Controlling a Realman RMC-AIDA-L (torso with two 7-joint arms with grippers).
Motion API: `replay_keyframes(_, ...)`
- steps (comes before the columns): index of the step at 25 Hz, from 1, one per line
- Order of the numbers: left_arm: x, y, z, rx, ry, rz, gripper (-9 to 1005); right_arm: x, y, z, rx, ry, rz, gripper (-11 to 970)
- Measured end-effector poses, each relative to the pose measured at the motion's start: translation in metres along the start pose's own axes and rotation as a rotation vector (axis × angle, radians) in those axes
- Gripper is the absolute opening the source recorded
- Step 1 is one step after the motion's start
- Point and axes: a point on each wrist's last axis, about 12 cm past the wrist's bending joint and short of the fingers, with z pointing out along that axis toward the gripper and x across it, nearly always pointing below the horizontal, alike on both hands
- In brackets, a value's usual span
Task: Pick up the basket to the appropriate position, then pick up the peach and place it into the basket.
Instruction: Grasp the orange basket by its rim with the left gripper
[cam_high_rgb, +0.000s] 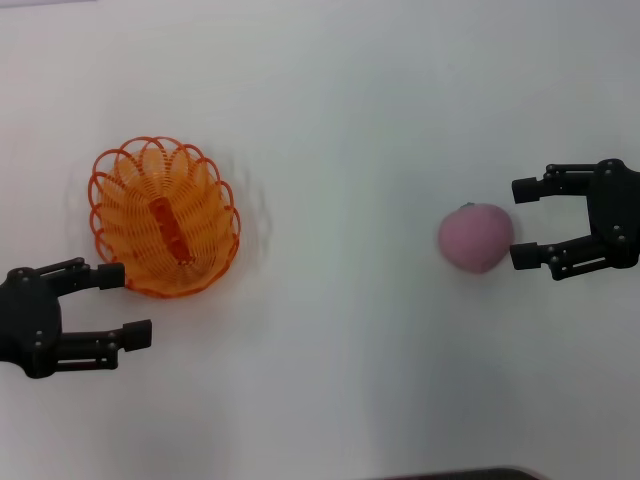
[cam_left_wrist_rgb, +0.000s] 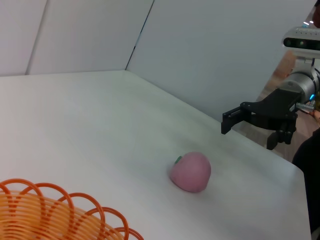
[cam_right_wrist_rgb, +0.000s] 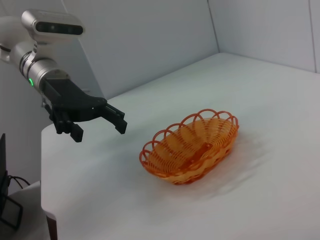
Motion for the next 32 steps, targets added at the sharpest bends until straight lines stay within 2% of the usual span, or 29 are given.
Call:
replay_keyframes(15, 0.002, -0.001, 0.000, -0.003, -0.001, -0.004, 922, -0.002, -0.001, 0.001, -0.002, 0.001, -0.008, 956)
replay_keyframes(19, -0.005, 0.003, -0.001, -0.025, 0.002, -0.014, 919, -0.004, -0.001, 0.001, -0.002, -0.001, -0.011, 956)
replay_keyframes(22, -0.020, 0.008, -0.003, -0.045, 0.009, -0.012, 916, -0.005, -0.002, 0.001, 0.000, -0.001, -0.016, 956)
replay_keyframes(25, -0.044, 0.017, -0.002, -0.079, 0.018, -0.017, 914, -0.007, -0.003, 0.001, 0.000, -0.001, -0.021, 956)
replay_keyframes(30, -0.091, 0.040, 0.006, -0.160, 0.016, -0.049, 910, -0.009, -0.006, 0.002, 0.015, 0.004, -0.027, 956)
replay_keyframes(31, -0.091, 0.040, 0.006, -0.160, 0.016, -0.049, 909, -0.009, -0.007, 0.002, 0.018, 0.005, -0.028, 956)
replay_keyframes(32, -0.106, 0.045, 0.010, -0.174, 0.014, -0.047, 909, -0.009, -0.007, 0.002, 0.020, 0.006, -0.029, 956)
